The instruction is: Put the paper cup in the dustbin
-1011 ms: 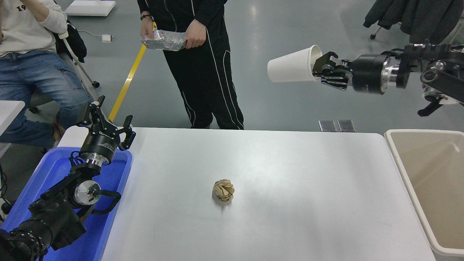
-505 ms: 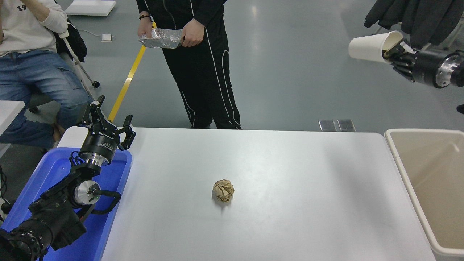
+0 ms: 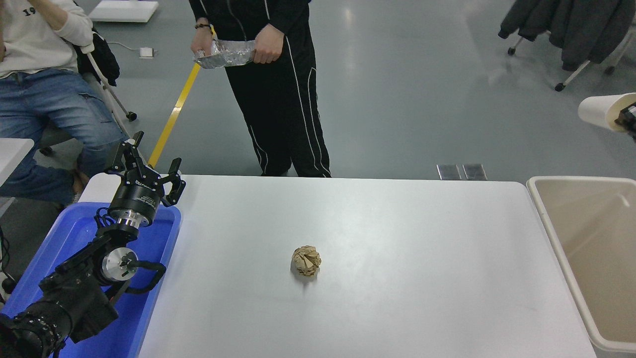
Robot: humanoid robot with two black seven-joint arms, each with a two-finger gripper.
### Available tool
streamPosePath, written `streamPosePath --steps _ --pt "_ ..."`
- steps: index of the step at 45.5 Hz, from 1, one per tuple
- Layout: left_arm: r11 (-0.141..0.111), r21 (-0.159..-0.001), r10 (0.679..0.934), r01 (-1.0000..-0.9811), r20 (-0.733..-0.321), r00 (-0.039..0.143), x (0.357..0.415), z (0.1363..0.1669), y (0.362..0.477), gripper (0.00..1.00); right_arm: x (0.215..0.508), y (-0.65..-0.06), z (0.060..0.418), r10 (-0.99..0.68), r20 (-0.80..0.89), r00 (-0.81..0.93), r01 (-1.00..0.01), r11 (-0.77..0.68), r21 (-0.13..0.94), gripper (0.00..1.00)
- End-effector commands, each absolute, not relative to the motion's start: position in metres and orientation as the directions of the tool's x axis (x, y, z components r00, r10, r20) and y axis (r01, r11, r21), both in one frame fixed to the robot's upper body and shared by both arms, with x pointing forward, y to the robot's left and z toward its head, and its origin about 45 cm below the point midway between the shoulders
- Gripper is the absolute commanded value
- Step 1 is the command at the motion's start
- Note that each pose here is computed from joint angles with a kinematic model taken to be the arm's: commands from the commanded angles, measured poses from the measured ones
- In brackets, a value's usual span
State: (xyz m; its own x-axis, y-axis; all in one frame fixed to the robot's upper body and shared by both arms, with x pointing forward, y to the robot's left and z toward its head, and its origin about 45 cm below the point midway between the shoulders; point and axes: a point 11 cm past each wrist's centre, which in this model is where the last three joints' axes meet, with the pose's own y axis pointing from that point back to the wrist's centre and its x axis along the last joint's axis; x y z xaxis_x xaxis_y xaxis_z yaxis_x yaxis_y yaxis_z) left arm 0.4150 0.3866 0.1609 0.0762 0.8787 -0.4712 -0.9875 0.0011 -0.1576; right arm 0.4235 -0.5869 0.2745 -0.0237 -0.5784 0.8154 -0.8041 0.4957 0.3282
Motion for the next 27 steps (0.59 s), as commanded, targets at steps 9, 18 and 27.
streamPosePath --steps 9,18,27 --pt "0.001 -0.158 0.879 -0.9875 -0.471 0.076 0.415 0.161 0.387 1.0 0.362 -0.62 0.214 -0.47 0.881 -0.056 -0.595 0.724 0.349 0.0" --pt "0.0 -0.157 0.879 -0.9876 -0.471 0.075 0.4149 0.1607 0.387 1.0 0.35 -0.596 0.163 -0.487 0.873 -0.003 -0.582 0.711 0.395 0.0" --pt "0.001 -0.158 0.879 -0.9875 -0.471 0.076 0.415 0.161 0.387 1.0 0.339 -0.566 0.118 -0.535 0.844 0.045 -0.573 0.678 0.46 0.0"
